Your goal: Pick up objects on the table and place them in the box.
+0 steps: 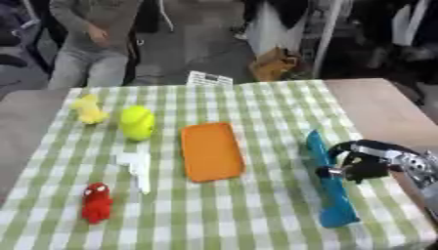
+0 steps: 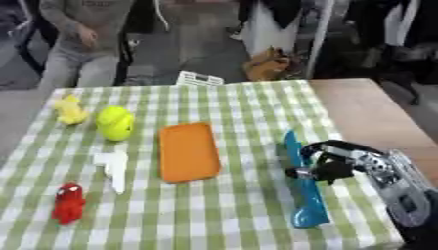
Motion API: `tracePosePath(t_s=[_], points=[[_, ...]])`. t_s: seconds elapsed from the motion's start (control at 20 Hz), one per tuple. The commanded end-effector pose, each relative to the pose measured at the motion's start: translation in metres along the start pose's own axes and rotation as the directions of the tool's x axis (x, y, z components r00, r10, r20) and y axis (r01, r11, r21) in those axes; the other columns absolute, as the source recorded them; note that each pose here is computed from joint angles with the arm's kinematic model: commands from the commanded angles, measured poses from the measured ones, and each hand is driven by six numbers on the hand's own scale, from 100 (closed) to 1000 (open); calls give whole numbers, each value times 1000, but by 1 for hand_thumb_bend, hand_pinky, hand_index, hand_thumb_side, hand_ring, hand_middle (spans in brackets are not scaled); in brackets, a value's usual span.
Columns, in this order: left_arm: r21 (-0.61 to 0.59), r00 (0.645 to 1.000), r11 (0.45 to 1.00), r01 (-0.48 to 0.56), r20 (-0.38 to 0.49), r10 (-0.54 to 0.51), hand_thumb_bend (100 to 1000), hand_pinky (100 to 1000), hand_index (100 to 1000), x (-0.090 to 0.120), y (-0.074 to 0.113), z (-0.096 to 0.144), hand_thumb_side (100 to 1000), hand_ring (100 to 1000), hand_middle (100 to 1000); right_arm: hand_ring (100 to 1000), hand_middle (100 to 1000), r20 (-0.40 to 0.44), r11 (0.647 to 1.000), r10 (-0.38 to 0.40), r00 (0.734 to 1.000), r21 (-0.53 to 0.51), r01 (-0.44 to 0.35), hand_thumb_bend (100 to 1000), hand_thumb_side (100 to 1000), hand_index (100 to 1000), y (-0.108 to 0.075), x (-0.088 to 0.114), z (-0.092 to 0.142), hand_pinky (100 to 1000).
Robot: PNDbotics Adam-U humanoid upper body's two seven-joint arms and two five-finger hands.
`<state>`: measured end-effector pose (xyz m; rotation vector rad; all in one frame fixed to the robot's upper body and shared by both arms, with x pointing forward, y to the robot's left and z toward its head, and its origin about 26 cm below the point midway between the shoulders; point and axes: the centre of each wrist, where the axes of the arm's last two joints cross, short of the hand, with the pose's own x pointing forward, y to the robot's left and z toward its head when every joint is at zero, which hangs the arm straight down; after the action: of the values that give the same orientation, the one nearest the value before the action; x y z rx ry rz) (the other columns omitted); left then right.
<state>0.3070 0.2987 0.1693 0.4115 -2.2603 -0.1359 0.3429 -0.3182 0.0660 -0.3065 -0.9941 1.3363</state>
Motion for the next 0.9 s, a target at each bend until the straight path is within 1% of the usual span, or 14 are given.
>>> tracePosePath(t_s=[0.05, 0.35, 0.9], points=[[-4, 1000, 1000, 12, 24, -12, 203, 540, 840, 5, 5, -5, 839, 677, 726, 731, 847, -8, 999, 15, 1000, -33, -15, 581, 696, 931, -10, 0, 5, 542], [-4, 1000, 1000, 13, 25, -12, 203, 540, 840, 5, 5, -5, 838, 676, 726, 731, 847, -12, 999, 19, 1000, -48, -20, 579, 696, 930, -12, 0, 6, 543], [-3, 1000, 1000, 13, 25, -12, 204, 541, 840, 5, 5, -5, 838, 676, 726, 731, 846, -22, 1000, 22, 1000, -17, -22, 575, 697, 929, -6, -5, 1, 544]])
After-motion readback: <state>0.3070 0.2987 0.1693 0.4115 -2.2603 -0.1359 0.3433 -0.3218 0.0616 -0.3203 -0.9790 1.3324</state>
